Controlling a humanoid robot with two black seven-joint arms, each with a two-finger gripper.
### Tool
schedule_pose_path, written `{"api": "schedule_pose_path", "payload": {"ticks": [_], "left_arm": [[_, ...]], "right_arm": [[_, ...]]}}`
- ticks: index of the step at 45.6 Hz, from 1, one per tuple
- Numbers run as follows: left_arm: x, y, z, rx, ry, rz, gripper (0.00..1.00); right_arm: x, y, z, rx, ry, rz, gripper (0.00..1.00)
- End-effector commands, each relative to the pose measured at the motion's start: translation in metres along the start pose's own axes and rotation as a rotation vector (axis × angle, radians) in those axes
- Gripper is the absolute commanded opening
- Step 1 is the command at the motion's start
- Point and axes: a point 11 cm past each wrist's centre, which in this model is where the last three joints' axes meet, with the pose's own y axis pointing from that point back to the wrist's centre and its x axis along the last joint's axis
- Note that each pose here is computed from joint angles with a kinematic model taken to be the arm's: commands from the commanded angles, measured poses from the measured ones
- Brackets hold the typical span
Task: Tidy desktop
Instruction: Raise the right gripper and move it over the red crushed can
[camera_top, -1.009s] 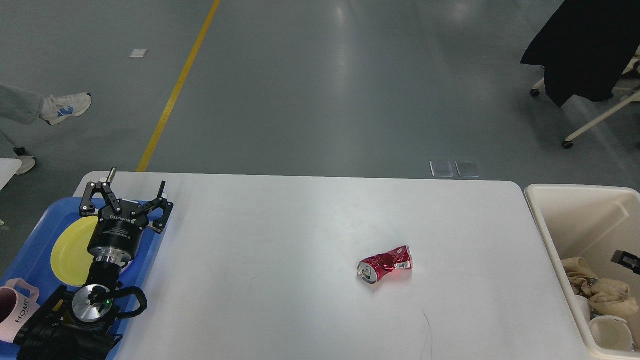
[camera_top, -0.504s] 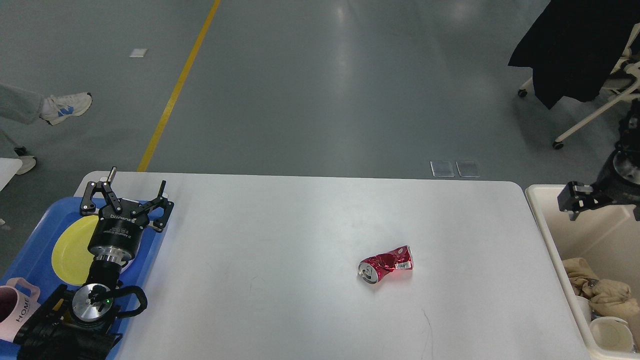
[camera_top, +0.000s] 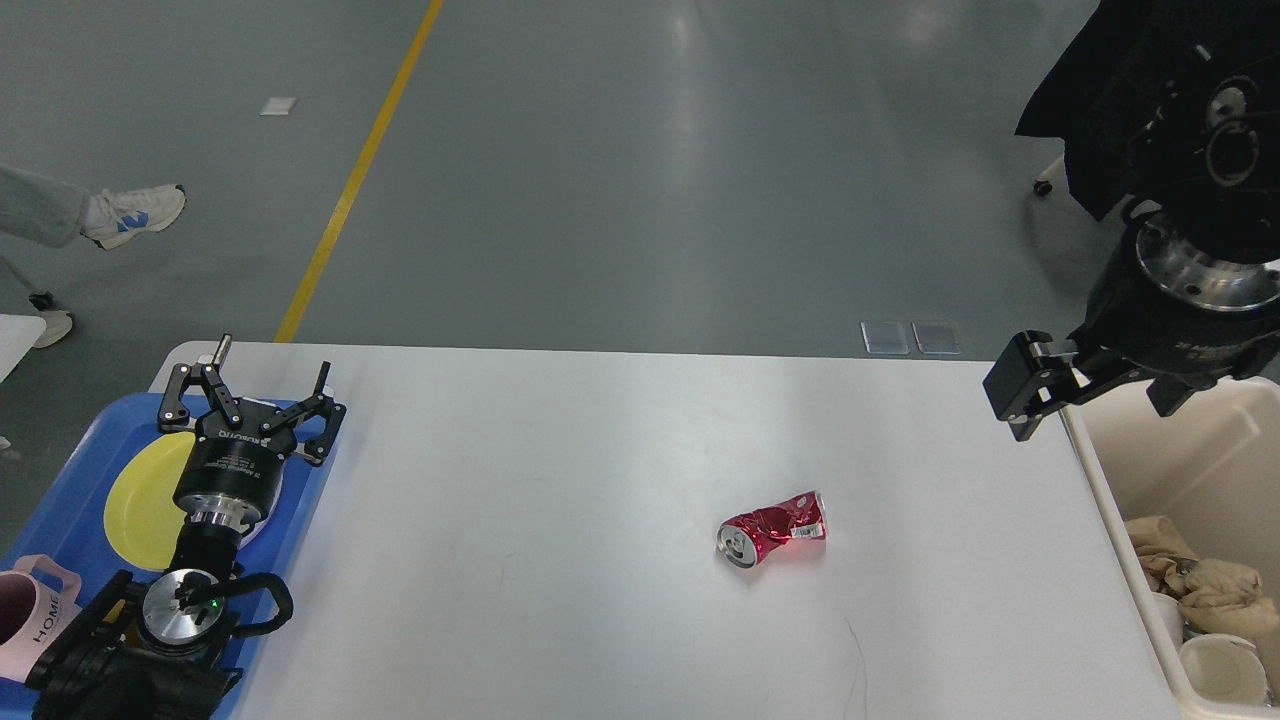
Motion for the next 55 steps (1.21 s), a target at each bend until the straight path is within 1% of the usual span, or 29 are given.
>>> {"api": "schedule_pose_path", "payload": {"ticks": [1, 8, 16, 19, 22, 24, 30, 33, 42, 49, 55], "left_arm": [[-0.001, -0.001, 0.000, 0.000, 0.000, -0.002, 0.96], [-0.001, -0.001, -0.001, 0.000, 0.001, -0.002, 0.96], [-0.001, -0.001, -0.001, 0.000, 0.001, -0.002, 0.96], [-0.001, -0.001, -0.001, 0.000, 0.001, -0.002, 0.96], [-0.001, -0.001, -0.001, 0.000, 0.001, -0.002, 0.96], [-0.001, -0.001, -0.001, 0.000, 0.001, -0.002, 0.96], [-0.001, -0.001, -0.001, 0.000, 0.001, -0.002, 0.96], [-0.001, -0.001, -0.001, 0.000, 0.001, -0.002, 0.96], [-0.001, -0.001, -0.001, 0.000, 0.001, -0.002, 0.96], [0.000, 0.000, -0.001, 0.001, 0.001, -0.001, 0.96], [-0.001, 0.000, -0.001, 0.000, 0.002, -0.002, 0.96]], "right_arm": [[-0.003, 0.002, -0.013, 0.023, 0.012, 0.016, 1.00], [0.000, -0.002, -0.014, 0.031, 0.001, 0.034, 1.00], [0.001, -0.008, -0.020, 0.077, -0.062, 0.022, 1.00], [0.004, -0.010, -0.027, 0.132, -0.120, 0.025, 1.00], [0.009, -0.017, -0.040, 0.221, -0.238, 0.031, 1.00], [0.013, -0.023, -0.048, 0.247, -0.295, 0.040, 1.00], [0.024, -0.060, -0.066, 0.278, -0.507, 0.069, 1.00], [0.029, -0.074, -0.074, 0.270, -0.608, 0.089, 1.00], [0.037, -0.108, -0.118, 0.384, -0.760, 0.101, 1.00], [0.042, -0.157, -0.113, 0.420, -0.935, 0.071, 1.00], [0.043, -0.209, -0.107, 0.428, -1.045, 0.030, 1.00]]}}
